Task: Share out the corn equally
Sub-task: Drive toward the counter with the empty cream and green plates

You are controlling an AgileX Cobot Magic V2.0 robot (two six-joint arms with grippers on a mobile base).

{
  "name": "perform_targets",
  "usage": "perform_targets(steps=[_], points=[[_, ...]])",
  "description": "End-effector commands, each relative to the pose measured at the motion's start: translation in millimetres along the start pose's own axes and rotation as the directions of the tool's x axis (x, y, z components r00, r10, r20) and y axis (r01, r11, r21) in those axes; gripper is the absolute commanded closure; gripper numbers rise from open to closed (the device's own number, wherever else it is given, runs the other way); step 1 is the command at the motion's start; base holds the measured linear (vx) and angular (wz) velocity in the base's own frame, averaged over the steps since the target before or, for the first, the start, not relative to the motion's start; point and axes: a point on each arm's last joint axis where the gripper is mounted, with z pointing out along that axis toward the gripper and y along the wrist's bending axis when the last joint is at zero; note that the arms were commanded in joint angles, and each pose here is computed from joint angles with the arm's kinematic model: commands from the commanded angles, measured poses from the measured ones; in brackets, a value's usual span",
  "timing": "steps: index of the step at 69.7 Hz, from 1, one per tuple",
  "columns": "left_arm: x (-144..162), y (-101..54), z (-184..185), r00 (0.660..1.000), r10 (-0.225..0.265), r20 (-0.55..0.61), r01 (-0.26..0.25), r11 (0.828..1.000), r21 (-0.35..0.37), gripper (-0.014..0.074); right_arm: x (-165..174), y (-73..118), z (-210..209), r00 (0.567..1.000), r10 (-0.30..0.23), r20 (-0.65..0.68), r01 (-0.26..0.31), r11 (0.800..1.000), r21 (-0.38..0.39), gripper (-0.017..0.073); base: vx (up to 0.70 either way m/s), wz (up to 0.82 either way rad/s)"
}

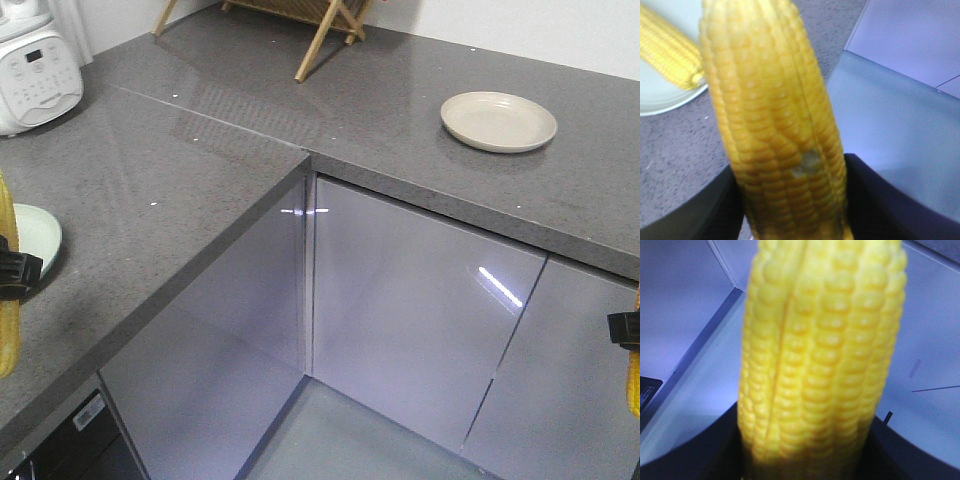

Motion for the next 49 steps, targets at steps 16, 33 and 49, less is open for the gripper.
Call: perform_targets(steps=[16,33,49], points=[[-6.7,-0.3,-13.7,0.996,-0.014,0.093,0.012,1.0,0.019,0.0377,-8.3,-0.9,-10.1,0.996,0.002,0.084,-0.003,1.0,0.01,0.0365,0.02,-0.22],[-6.7,-0.3,-13.7,0.996,-0.014,0.093,0.012,1.0,0.019,0.0377,-8.3,-0.9,-10.1,0.996,0.002,0.084,-0.003,1.0,0.01,0.0365,0.02,-0.24],[-6.7,-0.3,-13.7,0.996,-0.014,0.093,0.012,1.0,0.019,0.0377,-8.3,-0.9,-10.1,0.996,0.002,0.084,-0.003,1.0,0.01,0.0365,0.02,-0.26]])
